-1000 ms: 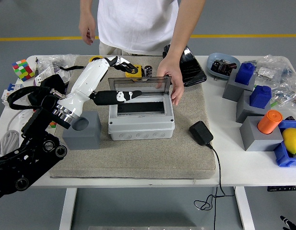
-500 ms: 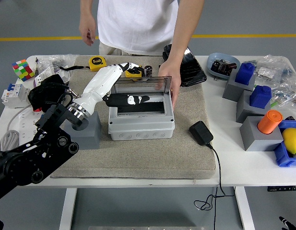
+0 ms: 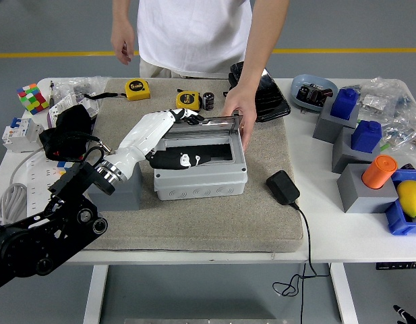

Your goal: Fetch the battery,place it into the box,close the lid of the box

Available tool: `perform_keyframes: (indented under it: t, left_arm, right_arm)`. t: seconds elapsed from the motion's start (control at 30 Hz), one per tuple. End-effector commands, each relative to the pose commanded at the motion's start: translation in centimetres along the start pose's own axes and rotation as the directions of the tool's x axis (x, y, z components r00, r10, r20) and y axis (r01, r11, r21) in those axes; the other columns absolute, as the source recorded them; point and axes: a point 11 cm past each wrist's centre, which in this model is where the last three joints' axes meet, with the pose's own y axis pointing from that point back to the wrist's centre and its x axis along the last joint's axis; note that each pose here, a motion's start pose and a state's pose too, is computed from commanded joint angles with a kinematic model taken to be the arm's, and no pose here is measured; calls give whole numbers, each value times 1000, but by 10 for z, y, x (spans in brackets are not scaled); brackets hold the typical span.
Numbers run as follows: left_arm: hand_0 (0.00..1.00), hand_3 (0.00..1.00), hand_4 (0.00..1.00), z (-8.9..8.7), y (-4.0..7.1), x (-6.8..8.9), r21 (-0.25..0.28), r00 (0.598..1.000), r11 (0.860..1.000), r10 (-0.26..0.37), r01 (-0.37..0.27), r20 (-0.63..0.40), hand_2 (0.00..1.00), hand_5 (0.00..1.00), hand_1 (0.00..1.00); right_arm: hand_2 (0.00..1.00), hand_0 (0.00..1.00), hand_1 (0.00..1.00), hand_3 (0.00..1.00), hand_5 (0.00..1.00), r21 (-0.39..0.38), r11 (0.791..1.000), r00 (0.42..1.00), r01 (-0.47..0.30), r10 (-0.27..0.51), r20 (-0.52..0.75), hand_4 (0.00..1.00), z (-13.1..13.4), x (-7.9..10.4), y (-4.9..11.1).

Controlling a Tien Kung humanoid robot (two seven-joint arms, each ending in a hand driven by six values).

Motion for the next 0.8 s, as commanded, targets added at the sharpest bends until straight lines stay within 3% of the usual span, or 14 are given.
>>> perform_keyframes:
  t: [0.17,0.37,0.6,0.8]
  left_arm:
    - [490,682,998,6,7,-5,-11,1000,1000,-18,18,-26,596,618,557]
    - [482,681,998,-1,13,-15,23,996,998,-50,52,-71,593,623,553]
    - [490,680,998,-5,16,-21,44,993,996,-68,73,-98,593,628,558]
    - [490,680,998,0,16,-18,27,993,998,-60,63,-106,591,630,559]
  right_arm:
    - [602,662,618,549,457,1,1000,1000,0,0,-2,956,0,0,0]
    - [602,662,620,550,455,0,1000,1000,0,0,-1,956,0,1,0]
    - [602,661,618,549,456,-3,1000,1000,-3,3,-5,956,1,1,0]
    - [602,660,619,549,457,-5,1000,1000,-2,2,-6,956,2,1,0]
